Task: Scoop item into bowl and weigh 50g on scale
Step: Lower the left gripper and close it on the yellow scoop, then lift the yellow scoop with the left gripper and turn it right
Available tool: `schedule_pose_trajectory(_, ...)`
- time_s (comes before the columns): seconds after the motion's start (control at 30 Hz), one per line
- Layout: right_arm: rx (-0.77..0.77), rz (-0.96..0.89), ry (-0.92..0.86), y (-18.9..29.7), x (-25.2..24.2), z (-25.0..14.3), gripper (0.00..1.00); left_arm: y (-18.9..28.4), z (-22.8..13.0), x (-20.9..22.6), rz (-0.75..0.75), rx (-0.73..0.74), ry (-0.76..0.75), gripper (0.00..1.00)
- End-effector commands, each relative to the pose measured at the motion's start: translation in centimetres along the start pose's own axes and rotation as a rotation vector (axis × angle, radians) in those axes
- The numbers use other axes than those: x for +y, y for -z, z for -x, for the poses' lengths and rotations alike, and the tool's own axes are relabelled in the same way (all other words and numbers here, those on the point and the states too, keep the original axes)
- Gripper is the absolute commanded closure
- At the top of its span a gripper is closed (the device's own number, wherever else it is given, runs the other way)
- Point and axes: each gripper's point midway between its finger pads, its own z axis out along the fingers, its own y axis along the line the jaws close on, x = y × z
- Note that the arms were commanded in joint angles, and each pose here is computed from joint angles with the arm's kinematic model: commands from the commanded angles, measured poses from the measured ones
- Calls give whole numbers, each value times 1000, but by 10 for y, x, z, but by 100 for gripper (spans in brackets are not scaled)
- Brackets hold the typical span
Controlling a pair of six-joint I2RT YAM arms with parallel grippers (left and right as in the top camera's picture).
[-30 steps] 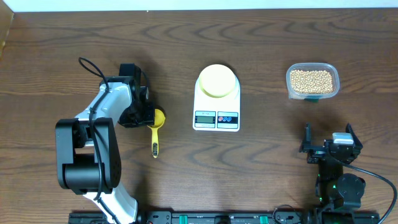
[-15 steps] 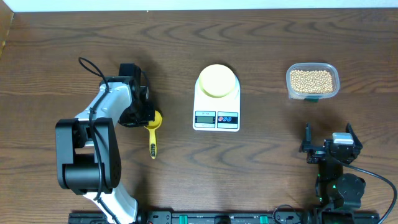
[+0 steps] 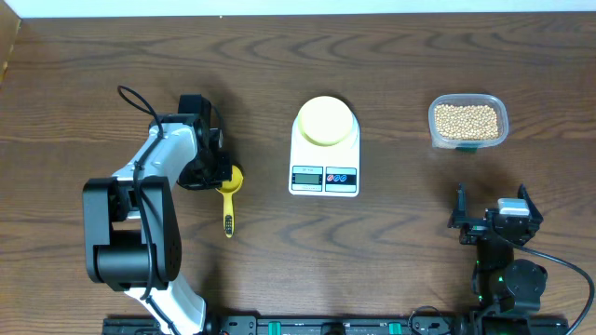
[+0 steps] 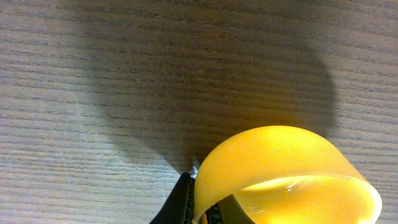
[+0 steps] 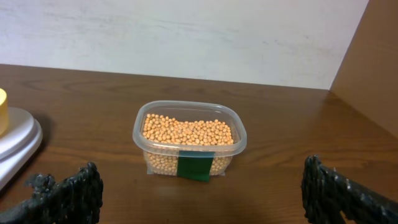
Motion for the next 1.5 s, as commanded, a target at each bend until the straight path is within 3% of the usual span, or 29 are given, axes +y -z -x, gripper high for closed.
schedule_pose_trajectory(0.0,-2,9,0,0,2,0,1,-5,-4,3,15,21,-4,92)
schedule_pose_trajectory(0.57,-2,8,0,0,2,0,1,2,-2,3,12,-1,3,92)
schedule_pose_trajectory(1.13,-2,9,0,0,2,0,1,65,11,-1,-7,-192,34,92)
schedule_pose_trajectory(1.47,-2,8,0,0,2,0,1,86,13,-2,-26,-260,126,92)
